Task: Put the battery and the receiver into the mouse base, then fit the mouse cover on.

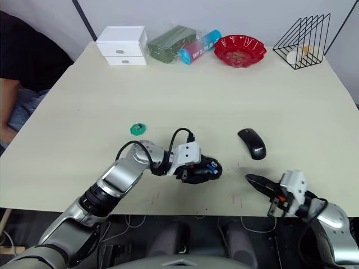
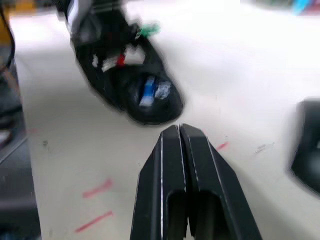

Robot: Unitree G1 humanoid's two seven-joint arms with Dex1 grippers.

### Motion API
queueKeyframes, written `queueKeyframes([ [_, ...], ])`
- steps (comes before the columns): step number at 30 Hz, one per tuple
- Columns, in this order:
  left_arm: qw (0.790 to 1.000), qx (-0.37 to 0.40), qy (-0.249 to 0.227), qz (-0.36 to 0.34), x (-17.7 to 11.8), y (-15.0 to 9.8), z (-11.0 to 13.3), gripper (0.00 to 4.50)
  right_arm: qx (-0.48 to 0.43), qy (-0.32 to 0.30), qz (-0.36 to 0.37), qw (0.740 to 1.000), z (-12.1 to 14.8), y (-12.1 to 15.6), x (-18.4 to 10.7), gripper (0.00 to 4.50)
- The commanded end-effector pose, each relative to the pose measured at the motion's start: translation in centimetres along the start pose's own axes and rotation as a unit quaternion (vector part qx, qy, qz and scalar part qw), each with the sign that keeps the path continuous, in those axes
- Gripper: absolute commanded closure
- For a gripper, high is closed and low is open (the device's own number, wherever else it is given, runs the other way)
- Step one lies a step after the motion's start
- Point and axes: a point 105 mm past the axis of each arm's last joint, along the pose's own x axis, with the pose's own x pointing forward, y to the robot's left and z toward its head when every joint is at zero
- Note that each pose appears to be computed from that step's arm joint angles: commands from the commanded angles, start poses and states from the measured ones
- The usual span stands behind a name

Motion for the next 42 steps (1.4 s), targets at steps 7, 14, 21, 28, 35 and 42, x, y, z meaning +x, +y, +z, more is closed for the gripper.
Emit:
queueKeyframes([
  [7, 1.000, 0.000, 0.014, -0.020, 0.3, -0.6, -0.7, 1.57, -0.024, -0.014, 0.016, 0.999, 1.1, -0.8, -3.5, 1.96],
  [14, 1.000, -0.002, 0.012, -0.026, 0.3, -0.6, -0.6, 1.57, -0.036, -0.020, 0.027, 0.999, 1.0, -1.2, -3.6, 0.05],
  [21, 1.000, -0.006, 0.013, -0.026, 0.1, -0.3, -0.6, 1.57, -0.037, -0.016, 0.032, 0.999, 0.4, -1.0, -3.4, 0.05],
  [28, 1.000, -0.008, -0.002, -0.021, 0.1, 0.0, -0.2, 0.03, -0.034, -0.017, 0.035, 0.999, 0.1, -0.6, -3.6, 0.00],
  [35, 0.999, -0.005, -0.030, -0.014, -0.7, 0.3, 0.7, 0.03, -0.034, -0.019, 0.036, 0.999, -0.1, -0.4, -3.6, 0.00],
  [42, 0.996, 0.012, -0.083, -0.018, -2.5, -0.1, 2.7, 0.03, -0.031, -0.026, 0.047, 0.998, -0.1, -0.2, -3.7, 0.00],
])
